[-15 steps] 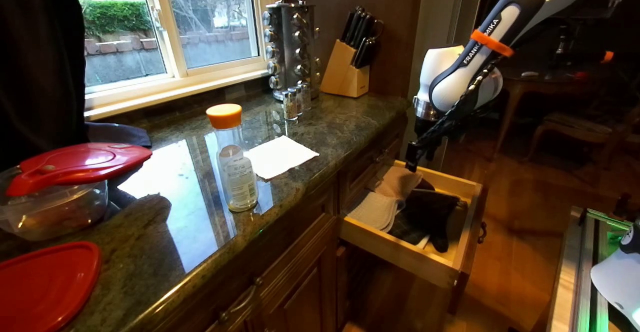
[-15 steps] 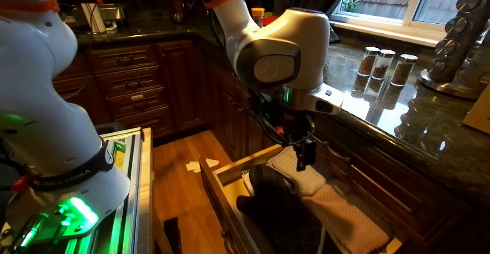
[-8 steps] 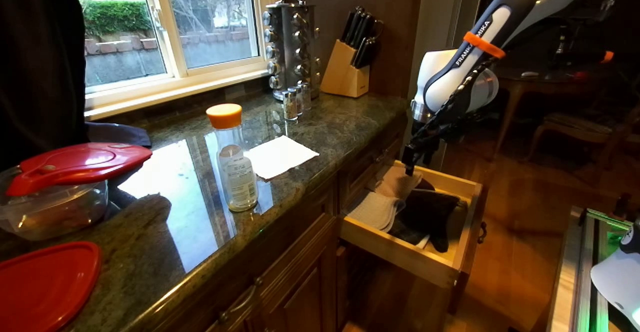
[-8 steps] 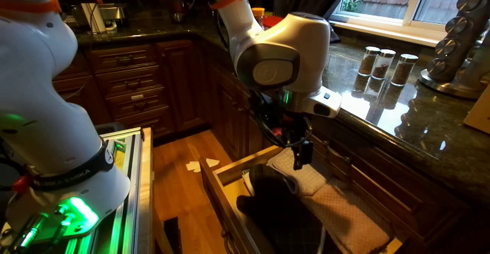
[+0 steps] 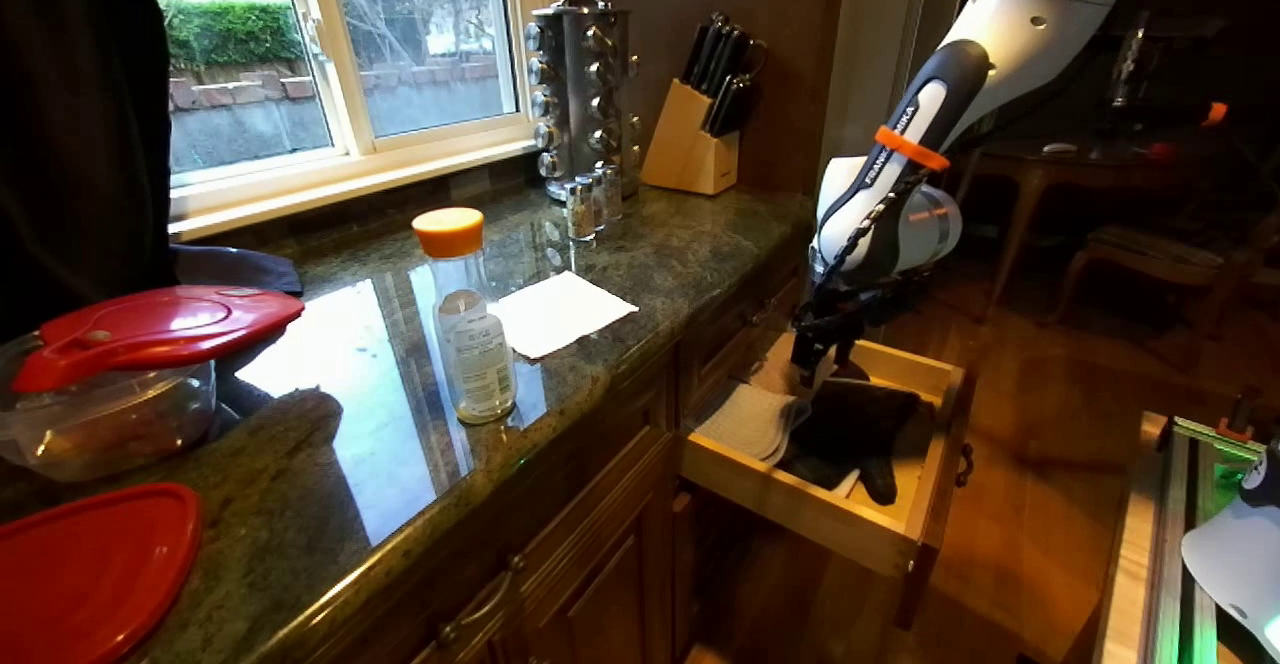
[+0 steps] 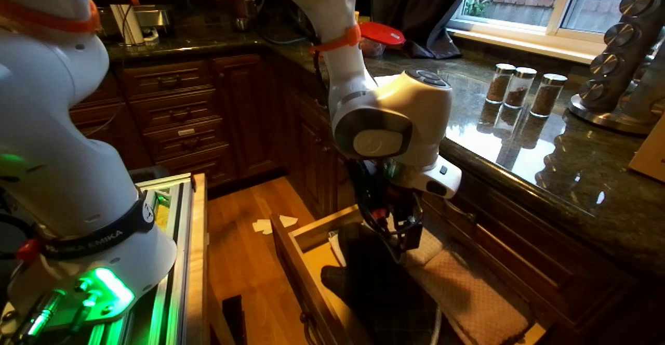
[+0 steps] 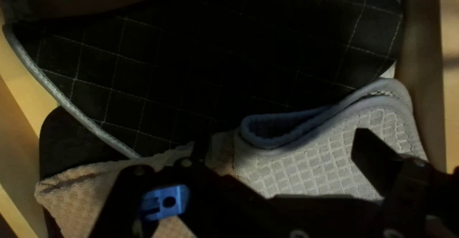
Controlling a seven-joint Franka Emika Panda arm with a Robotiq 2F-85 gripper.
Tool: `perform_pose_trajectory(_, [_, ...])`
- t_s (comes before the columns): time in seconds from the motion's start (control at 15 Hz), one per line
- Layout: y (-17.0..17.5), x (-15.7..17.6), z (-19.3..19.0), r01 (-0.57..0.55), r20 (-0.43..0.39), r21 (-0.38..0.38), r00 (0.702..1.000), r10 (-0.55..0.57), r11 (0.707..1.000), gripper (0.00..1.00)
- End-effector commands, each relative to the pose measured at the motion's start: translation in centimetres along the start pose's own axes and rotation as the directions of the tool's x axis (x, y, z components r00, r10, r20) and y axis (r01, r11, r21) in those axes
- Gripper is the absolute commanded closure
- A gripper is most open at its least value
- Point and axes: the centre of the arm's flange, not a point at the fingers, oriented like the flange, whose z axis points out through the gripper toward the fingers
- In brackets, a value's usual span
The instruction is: Take the kitchen towel out of the drawer
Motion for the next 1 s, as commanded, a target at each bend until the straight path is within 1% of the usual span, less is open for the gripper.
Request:
perform_pose_trajectory(0.0, [0.7,1.7,3.5,-0.007,-0.017,0.014,1.000,0.007,1.000,0.00])
perform_pose_trajectory(0.47, [1.0,4.0,6.5,-0.068,-0.086,0.023,0.994,0.069,0.997,0.00])
perform_pose_trajectory(0.73, [0.3,4.7,7.4,-0.099,-0.079,0.042,0.992,0.103,0.994,0.00])
perform_pose_trajectory(0.8, [0.0,4.8,7.6,-0.103,-0.072,0.045,0.992,0.106,0.994,0.01])
perform_pose_trajectory(0.93, [-0.4,4.8,8.0,-0.106,-0.066,0.041,0.992,0.109,0.993,0.13])
